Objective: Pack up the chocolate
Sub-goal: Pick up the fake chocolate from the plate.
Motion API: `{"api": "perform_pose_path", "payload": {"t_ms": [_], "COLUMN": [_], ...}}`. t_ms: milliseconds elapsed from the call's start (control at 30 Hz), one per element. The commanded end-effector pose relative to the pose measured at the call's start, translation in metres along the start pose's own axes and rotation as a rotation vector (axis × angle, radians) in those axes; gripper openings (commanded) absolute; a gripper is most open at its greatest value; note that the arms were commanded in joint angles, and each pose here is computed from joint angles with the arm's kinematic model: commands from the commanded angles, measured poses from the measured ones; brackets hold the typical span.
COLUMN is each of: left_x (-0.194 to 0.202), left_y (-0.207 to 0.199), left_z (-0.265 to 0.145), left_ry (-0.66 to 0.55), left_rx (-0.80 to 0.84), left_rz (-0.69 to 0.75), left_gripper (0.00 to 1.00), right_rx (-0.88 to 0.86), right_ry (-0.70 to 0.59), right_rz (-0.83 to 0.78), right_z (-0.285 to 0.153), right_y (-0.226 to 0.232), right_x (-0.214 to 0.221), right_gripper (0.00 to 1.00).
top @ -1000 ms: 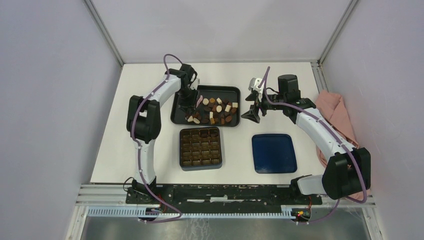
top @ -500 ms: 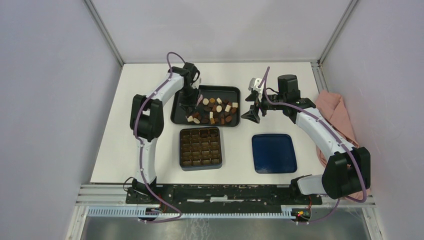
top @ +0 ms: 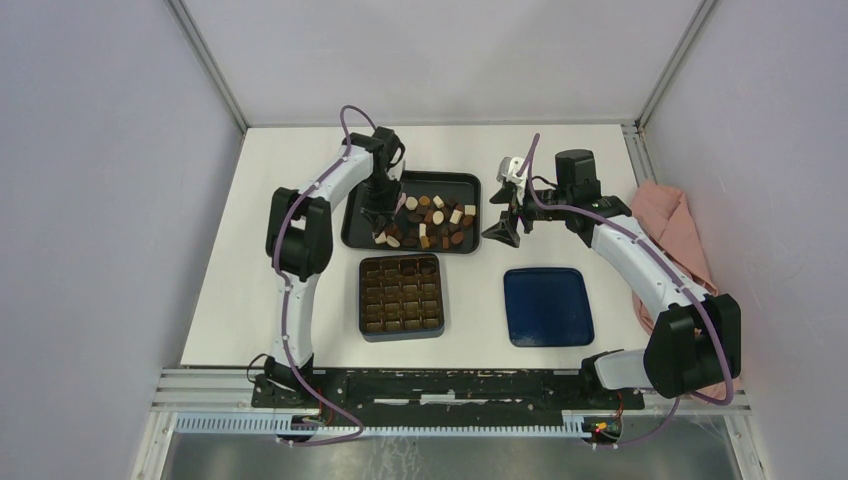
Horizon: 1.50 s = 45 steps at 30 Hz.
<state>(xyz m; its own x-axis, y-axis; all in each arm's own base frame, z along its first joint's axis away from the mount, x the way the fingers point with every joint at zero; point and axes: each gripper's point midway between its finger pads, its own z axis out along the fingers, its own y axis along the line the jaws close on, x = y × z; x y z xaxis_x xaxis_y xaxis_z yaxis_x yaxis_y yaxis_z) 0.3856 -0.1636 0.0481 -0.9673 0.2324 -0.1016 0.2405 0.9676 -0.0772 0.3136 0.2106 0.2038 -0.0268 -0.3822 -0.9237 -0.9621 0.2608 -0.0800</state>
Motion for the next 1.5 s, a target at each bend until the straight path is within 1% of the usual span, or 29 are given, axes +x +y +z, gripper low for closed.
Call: {"api": "perform_pose_path", "payload": {"t_ms": [0,67,133,200,367,500,700,1000,1200,1467], "left_x": [-0.009,-0.009,-0.01,-0.011,-0.015,-0.018,-0.013,0.004,0.041,0.125], "left_y": [0.001,0.0,0.0,-0.001,-0.001,-0.002,-0.007,-0.02,-0.03,-0.038], "left_z": [-0.006,-0.006,-0.007,-0.01,-0.022,-0.035,-0.053,-0.078,-0.103,-0.127], "left_ry": [-0.019,-0.02,-0.023,-0.031,-0.065,-0.111,-0.18,-0.229,-0.243,-0.241], "left_rx": [-0.008,-0.004,-0.001,0.003,0.001,0.001,0.034,0.111,0.192,0.285], "left_rz": [0.052,0.053,0.053,0.053,0.05,0.044,0.035,0.033,0.037,0.022], "left_gripper": [0.43,0.41,0.34,0.3,0.15,0.11,0.06,0.05,0.05,0.05], "right_rx": [-0.018,-0.018,-0.017,-0.019,-0.02,-0.02,-0.028,-0.032,-0.04,-0.044], "right_ry": [-0.032,-0.031,-0.031,-0.032,-0.032,-0.034,-0.034,-0.036,-0.034,-0.03], "right_rz": [-0.032,-0.03,-0.03,-0.029,-0.027,-0.031,-0.025,-0.024,-0.019,-0.011], "right_z": [-0.001,-0.001,-0.001,-0.001,-0.001,-0.001,0.0,0.001,0.002,0.004], "right_y": [0.001,0.0,0.0,0.0,0.0,0.0,0.002,0.002,0.003,0.003], "right_x": [-0.01,-0.01,-0.01,-0.01,-0.009,-0.01,-0.008,-0.007,-0.004,0.0], "right_gripper": [0.86,0.86,0.86,0.86,0.86,0.86,0.86,0.86,0.86,0.86]}}
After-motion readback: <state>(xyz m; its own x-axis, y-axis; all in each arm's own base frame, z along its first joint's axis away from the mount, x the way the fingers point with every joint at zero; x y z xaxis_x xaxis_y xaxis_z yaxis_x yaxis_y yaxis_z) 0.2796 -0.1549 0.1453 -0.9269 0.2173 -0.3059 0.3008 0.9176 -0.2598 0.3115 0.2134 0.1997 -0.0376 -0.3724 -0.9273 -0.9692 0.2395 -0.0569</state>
